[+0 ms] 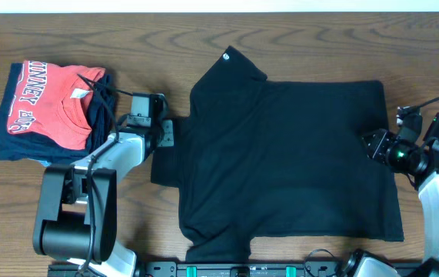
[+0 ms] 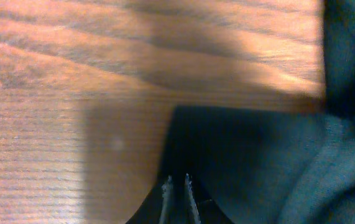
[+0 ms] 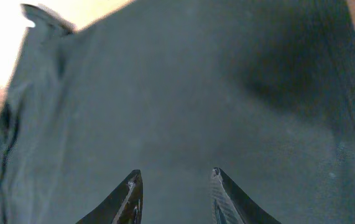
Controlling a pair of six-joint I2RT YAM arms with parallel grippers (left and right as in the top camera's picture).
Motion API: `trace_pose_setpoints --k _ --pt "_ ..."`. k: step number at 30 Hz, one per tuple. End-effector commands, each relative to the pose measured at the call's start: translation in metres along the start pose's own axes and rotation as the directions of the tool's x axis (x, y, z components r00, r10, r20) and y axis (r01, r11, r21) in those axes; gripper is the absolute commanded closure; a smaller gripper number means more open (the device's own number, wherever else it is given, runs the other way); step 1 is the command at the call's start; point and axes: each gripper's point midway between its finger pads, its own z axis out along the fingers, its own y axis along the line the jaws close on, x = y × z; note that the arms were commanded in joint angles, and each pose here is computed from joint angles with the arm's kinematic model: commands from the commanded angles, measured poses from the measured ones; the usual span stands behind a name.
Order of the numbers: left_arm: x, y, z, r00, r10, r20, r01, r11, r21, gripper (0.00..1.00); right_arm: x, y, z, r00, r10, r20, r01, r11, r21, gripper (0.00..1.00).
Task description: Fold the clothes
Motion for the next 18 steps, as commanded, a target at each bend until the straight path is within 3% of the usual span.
trace_pose_setpoints --k 1,8,13,16,18 --pt "0.013 0.013 0.017 0.999 -0.004 -0.05 0.002 0.999 -0.033 0.9 0.001 -0.016 0.012 0.999 0.044 -0.025 -0.042 0.997 0.067 0.66" --pt "0.002 0.035 0.021 0.998 -0.055 -0.017 0.053 0.996 -0.07 0.9 -0.004 -0.038 0.043 0.996 0.076 -0.036 -0.072 0.993 0.092 0.59" --pt "-0.008 0.056 0.012 0.986 -0.162 -0.04 0.158 0.983 -0.098 0.9 -0.01 -0.061 0.061 0.991 0.132 -0.007 -0.129 0.978 0.163 0.57" --pt "-0.011 0.051 0.009 0.983 -0.172 -0.06 0.169 0.984 -0.056 0.9 -0.009 -0.068 0.071 0.991 0.135 -0.013 -0.131 0.977 0.166 0.59" --pt "-0.012 0.049 0.007 0.983 -0.173 -0.064 0.17 0.984 -0.049 0.9 -0.002 -0.078 0.077 0.988 0.153 -0.032 -0.143 0.968 0.204 0.67"
